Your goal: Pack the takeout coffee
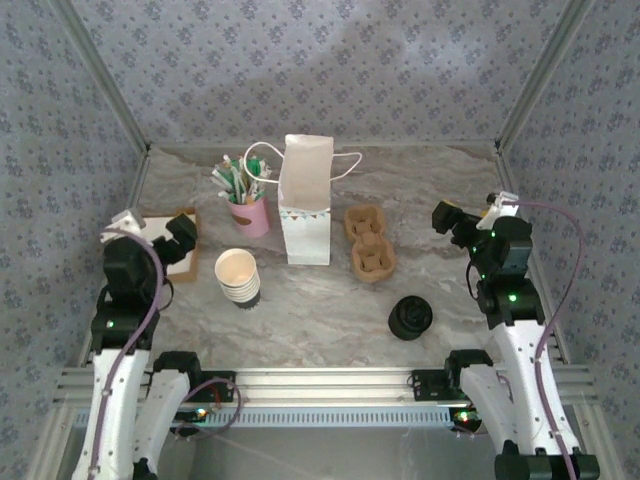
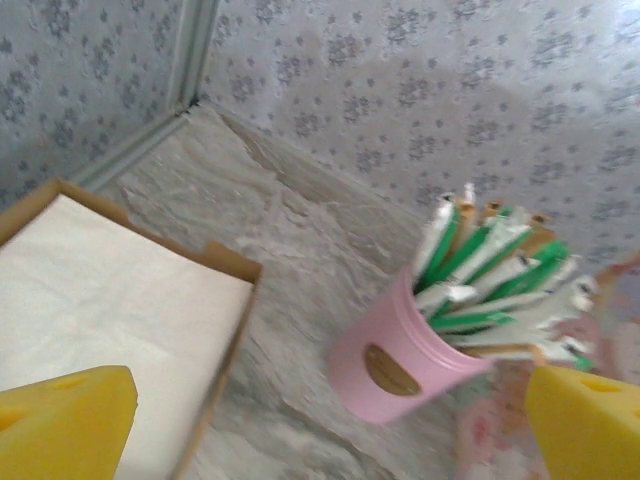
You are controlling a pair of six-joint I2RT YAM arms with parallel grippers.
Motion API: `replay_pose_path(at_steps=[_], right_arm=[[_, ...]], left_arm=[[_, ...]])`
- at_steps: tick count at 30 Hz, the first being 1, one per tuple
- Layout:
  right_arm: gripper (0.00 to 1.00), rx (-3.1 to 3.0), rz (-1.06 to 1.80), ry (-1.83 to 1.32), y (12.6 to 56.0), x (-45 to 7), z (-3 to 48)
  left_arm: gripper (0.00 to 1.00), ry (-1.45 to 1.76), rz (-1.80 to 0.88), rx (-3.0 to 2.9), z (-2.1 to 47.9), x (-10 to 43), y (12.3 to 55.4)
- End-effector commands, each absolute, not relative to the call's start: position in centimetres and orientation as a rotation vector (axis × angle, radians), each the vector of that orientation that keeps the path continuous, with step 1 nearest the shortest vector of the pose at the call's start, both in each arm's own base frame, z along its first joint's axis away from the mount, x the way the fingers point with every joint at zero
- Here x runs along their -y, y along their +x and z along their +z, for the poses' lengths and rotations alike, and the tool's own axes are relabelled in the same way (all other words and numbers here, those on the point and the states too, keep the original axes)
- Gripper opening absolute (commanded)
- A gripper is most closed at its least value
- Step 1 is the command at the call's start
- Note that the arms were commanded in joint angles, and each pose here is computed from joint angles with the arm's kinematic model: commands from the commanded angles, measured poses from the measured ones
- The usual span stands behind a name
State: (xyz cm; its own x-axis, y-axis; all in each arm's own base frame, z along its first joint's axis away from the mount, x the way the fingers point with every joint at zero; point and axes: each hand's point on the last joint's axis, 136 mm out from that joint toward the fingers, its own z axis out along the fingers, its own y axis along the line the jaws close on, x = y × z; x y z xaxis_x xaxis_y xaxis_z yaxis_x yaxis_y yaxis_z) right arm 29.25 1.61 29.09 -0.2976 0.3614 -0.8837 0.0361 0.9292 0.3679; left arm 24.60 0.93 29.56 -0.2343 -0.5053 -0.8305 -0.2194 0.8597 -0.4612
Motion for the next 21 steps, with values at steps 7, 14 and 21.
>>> replay_pose_path(at_steps=[7, 14, 21], right_arm=[[1.00, -2.118, 0.762, 0.341, 25.5, -6.3, 25.0], [1.00, -2.159, 0.919, 0.278, 24.5, -9.4, 23.6], [1.00, -2.358, 0.905, 0.004, 21.9, -15.2, 20.1]], left_arm=[[0.99, -0.785, -0.521, -1.921, 27.1, 0.6, 17.4], [0.99, -0.791, -0.676, -2.125, 24.3, 3.8, 17.5], [0.82, -0.786, -0.676, -2.317, 22.1, 4.9, 16.1]])
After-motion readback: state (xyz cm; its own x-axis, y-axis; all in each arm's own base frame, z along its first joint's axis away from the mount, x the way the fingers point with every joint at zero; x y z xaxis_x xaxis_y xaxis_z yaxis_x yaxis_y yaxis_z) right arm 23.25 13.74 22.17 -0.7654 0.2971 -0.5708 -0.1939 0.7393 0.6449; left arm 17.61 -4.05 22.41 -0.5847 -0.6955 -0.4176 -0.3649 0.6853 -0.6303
